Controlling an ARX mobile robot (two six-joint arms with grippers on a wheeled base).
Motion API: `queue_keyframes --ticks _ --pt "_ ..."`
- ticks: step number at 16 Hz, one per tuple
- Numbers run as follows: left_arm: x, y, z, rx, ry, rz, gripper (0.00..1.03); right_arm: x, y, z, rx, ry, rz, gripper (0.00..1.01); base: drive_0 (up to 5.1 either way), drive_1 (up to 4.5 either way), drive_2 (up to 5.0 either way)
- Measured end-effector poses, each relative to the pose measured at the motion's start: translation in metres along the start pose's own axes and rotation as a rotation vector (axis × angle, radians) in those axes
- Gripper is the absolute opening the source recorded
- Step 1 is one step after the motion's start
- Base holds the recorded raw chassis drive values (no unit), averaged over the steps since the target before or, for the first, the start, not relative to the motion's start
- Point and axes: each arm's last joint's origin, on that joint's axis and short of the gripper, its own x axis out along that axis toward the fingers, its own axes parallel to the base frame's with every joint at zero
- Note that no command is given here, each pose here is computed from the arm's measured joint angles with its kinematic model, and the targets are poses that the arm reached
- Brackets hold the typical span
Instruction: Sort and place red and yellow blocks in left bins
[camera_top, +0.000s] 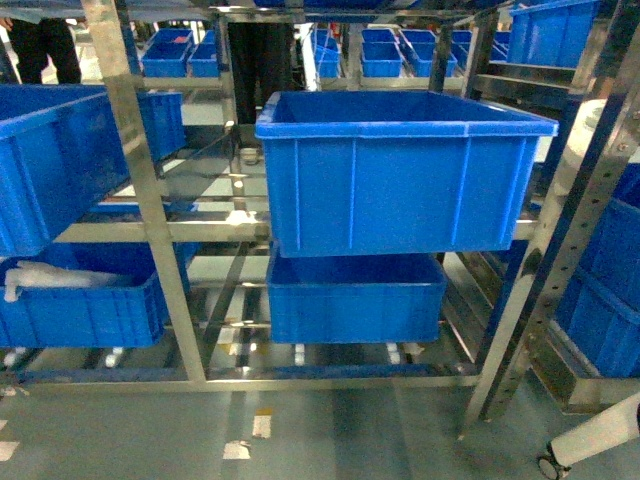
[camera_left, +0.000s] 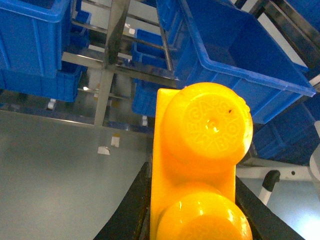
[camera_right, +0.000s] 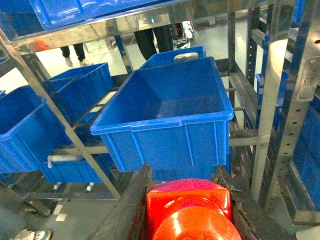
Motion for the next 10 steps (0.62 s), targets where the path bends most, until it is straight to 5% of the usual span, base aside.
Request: queue_keyframes --ticks 5,10 --pt "0.0004 0.0 0.0 0.0 0.001 0.001 0.26 0.0 0.0 0.0001 0.0 -0.002 0.0 0.29 -5.0 2.48 2.5" --pt "-0.0004 -0.0006 0.0003 -0.005 -0.001 -0.004 0.26 0.0 0.0009 0.0005 -0.002 -0.003 0.004 0.29 -0.1 -0.06 -0.1"
